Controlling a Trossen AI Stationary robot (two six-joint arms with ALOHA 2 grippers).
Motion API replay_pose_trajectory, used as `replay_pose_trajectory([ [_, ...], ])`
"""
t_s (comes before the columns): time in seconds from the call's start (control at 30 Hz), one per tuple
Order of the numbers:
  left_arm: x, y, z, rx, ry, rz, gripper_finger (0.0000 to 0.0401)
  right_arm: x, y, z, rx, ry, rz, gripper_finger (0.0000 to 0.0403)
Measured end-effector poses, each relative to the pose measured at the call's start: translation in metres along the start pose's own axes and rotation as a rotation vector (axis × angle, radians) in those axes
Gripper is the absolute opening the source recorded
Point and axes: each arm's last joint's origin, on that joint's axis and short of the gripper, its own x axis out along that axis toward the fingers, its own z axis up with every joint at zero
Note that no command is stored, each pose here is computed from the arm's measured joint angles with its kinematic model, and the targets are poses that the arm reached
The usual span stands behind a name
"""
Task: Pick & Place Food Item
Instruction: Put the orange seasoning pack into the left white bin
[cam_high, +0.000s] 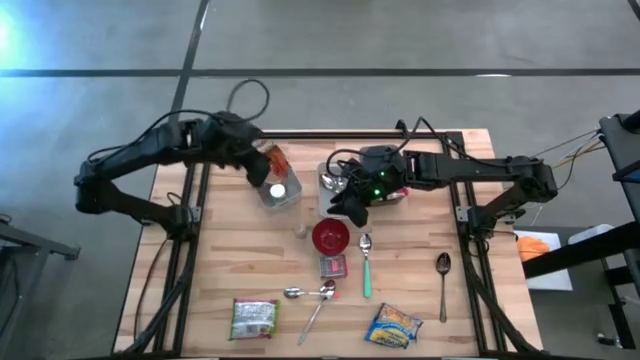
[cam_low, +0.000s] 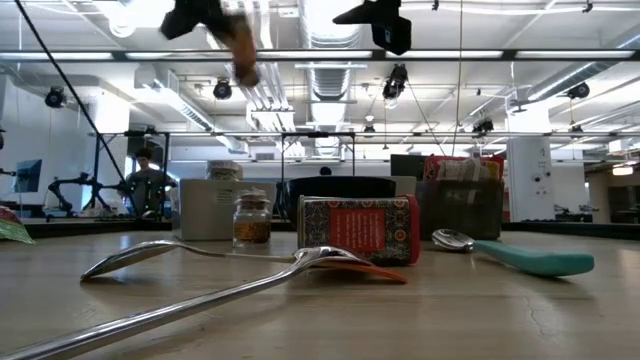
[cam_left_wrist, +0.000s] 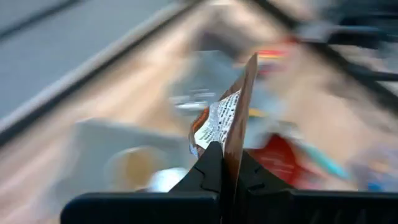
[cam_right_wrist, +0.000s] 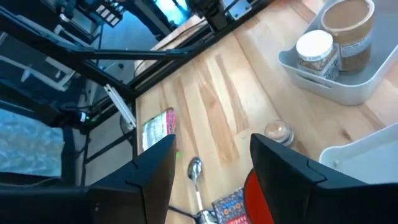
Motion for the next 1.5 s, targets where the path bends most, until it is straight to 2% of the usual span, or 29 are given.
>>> replay_pose_trajectory([
  [0.07,0.001,0.015,-0.003,-0.045,0.016,0.165,0.0000,0.000,0.000,0.000,-0.003,0.003,-0.001,0.0203],
  [0.13,0.003,0.028,-0.005,-0.074,0.046,0.271,0.0000,0.000,0.000,0.000,-0.007,0.004,-0.002,0.0203],
  [0.43,0.034,0.066,-0.019,-0.022,0.177,0.390,0.0000,0.001,0.000,-0.001,-0.010,0.008,-0.005,0.0203],
  [0.7,0.071,0.092,-0.040,0.102,0.220,0.394,0.0000,0.001,-0.002,-0.004,-0.002,0.035,-0.024,0.0203],
  [0.83,0.086,0.097,-0.055,0.118,0.252,0.392,0.0000,0.001,-0.002,-0.004,0.002,0.036,-0.022,0.0203],
  [1.17,0.110,0.105,-0.080,0.120,0.265,0.372,0.0000,0.001,-0.001,-0.007,0.008,0.061,-0.031,0.0203],
  [1.5,0.120,0.113,-0.096,0.100,0.291,0.386,0.0000,0.001,-0.001,-0.008,0.010,0.060,-0.031,0.0203],
])
